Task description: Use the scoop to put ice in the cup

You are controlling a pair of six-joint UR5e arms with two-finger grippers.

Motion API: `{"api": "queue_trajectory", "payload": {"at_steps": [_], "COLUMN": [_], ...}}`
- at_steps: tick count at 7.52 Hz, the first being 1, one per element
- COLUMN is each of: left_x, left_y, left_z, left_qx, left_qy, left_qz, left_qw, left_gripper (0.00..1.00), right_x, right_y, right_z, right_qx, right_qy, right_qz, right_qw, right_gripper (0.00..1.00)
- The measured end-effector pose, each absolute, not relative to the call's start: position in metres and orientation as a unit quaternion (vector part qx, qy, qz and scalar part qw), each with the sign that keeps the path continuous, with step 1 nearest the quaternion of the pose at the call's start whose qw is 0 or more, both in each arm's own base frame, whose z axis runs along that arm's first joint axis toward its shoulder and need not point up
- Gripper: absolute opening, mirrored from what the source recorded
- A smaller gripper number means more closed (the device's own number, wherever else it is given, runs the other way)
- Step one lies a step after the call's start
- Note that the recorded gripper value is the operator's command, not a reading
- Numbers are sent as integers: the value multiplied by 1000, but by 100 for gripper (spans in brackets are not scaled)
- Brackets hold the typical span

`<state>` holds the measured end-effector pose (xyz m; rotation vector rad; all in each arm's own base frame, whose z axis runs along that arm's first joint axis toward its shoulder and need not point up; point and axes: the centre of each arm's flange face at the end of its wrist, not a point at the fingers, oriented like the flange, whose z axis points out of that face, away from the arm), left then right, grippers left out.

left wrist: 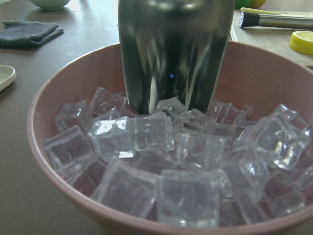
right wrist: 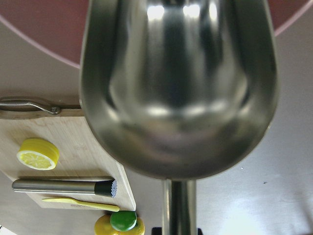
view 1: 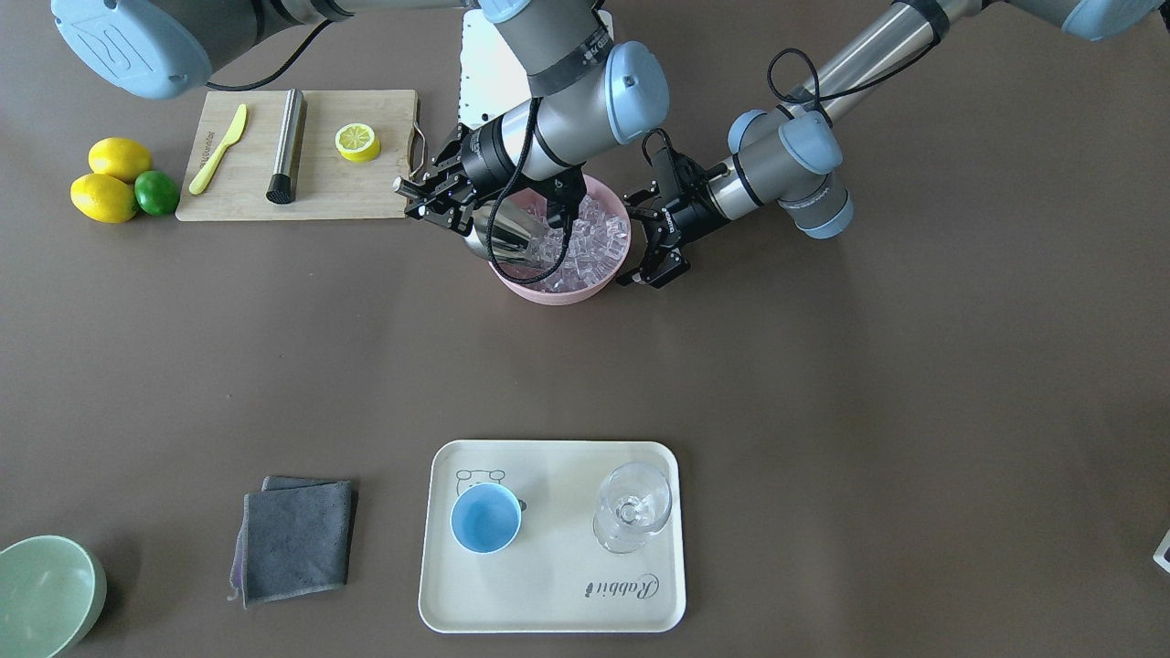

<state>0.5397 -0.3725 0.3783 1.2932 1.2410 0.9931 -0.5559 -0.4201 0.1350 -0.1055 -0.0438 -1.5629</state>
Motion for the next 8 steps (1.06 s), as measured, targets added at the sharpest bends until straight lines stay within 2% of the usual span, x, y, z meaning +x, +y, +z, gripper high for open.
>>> {"api": "queue_trajectory", "payload": {"at_steps": [8], "left_x": [536], "left_y": [-373], "left_z": [378], "left_qx": [539], "left_qy": [520], "left_qz": [415], "left_qw": [517], "left_gripper": [98], "right_x": [-543], "right_y": [-410], "right_z": [157], "right_qx": [38], "right_qy": [-74], "right_qz": [-629], "right_qw": [773], "right_gripper": [0]}}
